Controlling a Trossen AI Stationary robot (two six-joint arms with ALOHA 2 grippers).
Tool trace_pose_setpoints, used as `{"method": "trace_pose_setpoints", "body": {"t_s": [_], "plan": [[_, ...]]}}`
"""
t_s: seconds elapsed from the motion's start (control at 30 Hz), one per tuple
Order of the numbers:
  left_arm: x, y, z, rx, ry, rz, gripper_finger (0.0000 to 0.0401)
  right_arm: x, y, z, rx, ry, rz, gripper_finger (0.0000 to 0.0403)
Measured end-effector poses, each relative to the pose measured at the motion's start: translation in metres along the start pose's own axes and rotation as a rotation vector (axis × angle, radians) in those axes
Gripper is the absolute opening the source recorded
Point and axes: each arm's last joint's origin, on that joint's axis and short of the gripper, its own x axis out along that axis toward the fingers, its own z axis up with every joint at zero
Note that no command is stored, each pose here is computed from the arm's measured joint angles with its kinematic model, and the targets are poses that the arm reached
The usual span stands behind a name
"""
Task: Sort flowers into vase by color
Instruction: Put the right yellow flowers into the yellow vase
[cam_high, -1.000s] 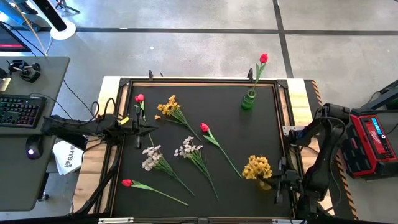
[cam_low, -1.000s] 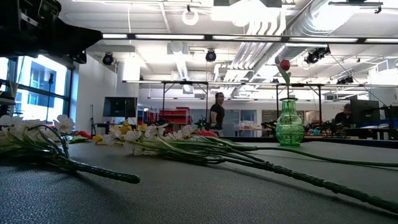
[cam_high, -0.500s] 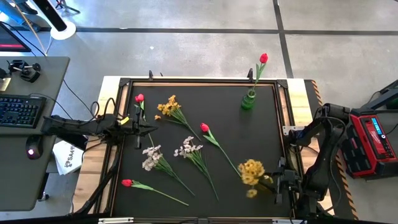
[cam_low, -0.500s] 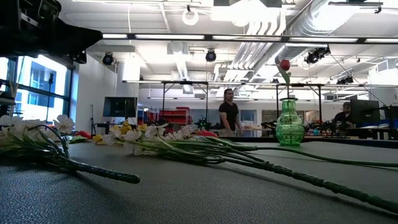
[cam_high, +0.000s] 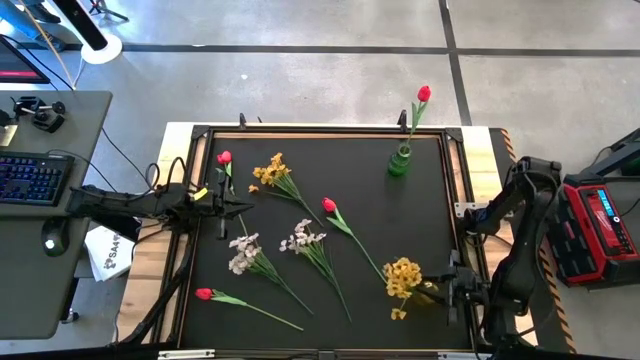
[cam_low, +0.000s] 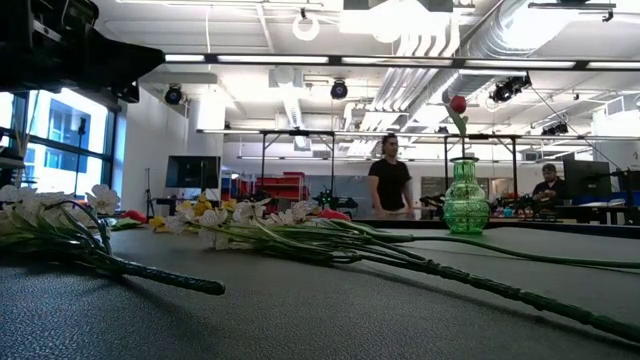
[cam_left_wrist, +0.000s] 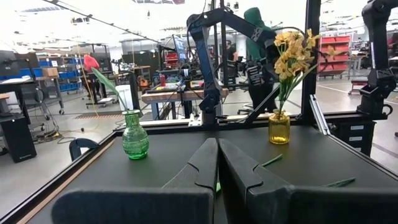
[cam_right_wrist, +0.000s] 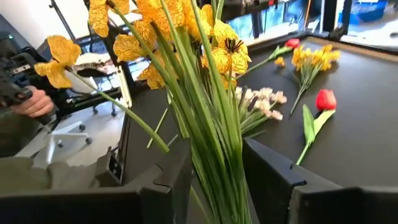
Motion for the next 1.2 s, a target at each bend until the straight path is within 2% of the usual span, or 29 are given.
{"method": "trace_pose_setpoints", "body": {"t_s": [0.27,0.5,0.93,1.2], "plan": [[0.000,0.000,0.000,0.000,0.000,0.000,0.0000,-0.005,-0.007,0.018,0.065,0.102,0.031,0.0112],[0.000,0.000,0.000,0.000,-0.001,0.000,0.0000,0.000,-0.008,0.019,0.091,0.194,0.022,0.0088],[0.000,0.000,0.000,0.000,0.000,0.000,0.0000,0.000,-0.010,0.023,0.167,0.316,0.034,0.0006],[0.000,0.000,0.000,0.000,0.000,0.000,0.0000,-0.003,-0.013,0.029,0.221,0.378,0.055,0.0001]]}}
